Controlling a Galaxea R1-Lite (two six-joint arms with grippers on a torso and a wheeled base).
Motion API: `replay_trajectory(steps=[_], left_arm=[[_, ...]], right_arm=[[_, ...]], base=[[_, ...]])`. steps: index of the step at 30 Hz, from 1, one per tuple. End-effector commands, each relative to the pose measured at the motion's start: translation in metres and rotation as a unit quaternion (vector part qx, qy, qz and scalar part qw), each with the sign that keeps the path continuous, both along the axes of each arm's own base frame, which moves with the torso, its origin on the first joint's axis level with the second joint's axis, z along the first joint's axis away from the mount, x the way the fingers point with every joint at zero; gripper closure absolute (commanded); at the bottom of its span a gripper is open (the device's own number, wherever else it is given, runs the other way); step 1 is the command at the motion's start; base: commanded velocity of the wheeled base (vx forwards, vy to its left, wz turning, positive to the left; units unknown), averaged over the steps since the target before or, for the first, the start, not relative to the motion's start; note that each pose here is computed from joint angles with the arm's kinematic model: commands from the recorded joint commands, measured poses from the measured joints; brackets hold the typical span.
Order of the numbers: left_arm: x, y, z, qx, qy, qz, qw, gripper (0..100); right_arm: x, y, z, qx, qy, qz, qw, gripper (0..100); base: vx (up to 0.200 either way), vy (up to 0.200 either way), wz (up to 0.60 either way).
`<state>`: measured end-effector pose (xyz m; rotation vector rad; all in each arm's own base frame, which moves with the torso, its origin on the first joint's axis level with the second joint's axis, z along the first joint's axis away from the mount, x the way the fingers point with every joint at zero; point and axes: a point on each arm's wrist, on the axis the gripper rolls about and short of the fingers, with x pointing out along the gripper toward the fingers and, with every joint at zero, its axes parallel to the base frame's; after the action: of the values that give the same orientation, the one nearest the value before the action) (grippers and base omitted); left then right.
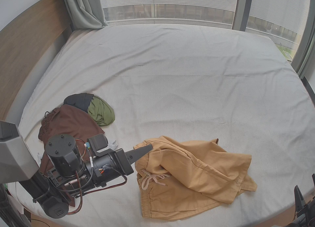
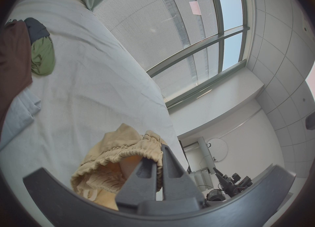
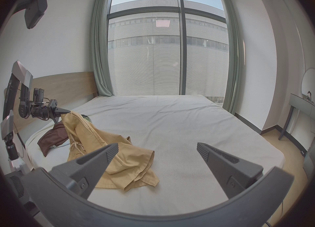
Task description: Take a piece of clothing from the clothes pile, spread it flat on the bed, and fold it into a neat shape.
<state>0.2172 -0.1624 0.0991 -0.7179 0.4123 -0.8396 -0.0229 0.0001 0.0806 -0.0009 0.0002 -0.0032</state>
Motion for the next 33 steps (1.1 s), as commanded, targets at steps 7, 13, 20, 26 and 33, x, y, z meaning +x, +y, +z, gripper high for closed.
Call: replay_trajectory(steps=[7,13,20,26,33], left_arm=[[0.010,0.014,-0.007,0.027,-0.011,0.027,0.9992,100],[0.018,0.029,-0.007,0.052,-0.038,0.051,0.9966,100],[0.027,0.056,-0.018,0.125,-0.082,0.065,0.9866,100],[0.030,0.071,-0.027,0.157,-0.086,0.068,0.9814,100],[0.038,0.087,-0.032,0.174,-0.091,0.087,0.9767,100]], right_arm=[[0.001,0.000,-0.005,-0.001,0.004,0.000,1.0000,0],[0.001,0.000,-0.005,-0.002,0.004,0.001,1.0000,0],[0.001,0.000,-0.005,-0.002,0.004,0.001,1.0000,0],[0.001,0.000,-0.005,-0.003,0.005,0.002,1.0000,0],[0.001,0.000,-0.005,-0.007,0.004,0.002,1.0000,0]], base=[[0.000,0.000,0.00],[0.000,0.000,0.00],[0.000,0.000,0.00],[0.000,0.000,0.00],[0.000,0.000,0.00]])
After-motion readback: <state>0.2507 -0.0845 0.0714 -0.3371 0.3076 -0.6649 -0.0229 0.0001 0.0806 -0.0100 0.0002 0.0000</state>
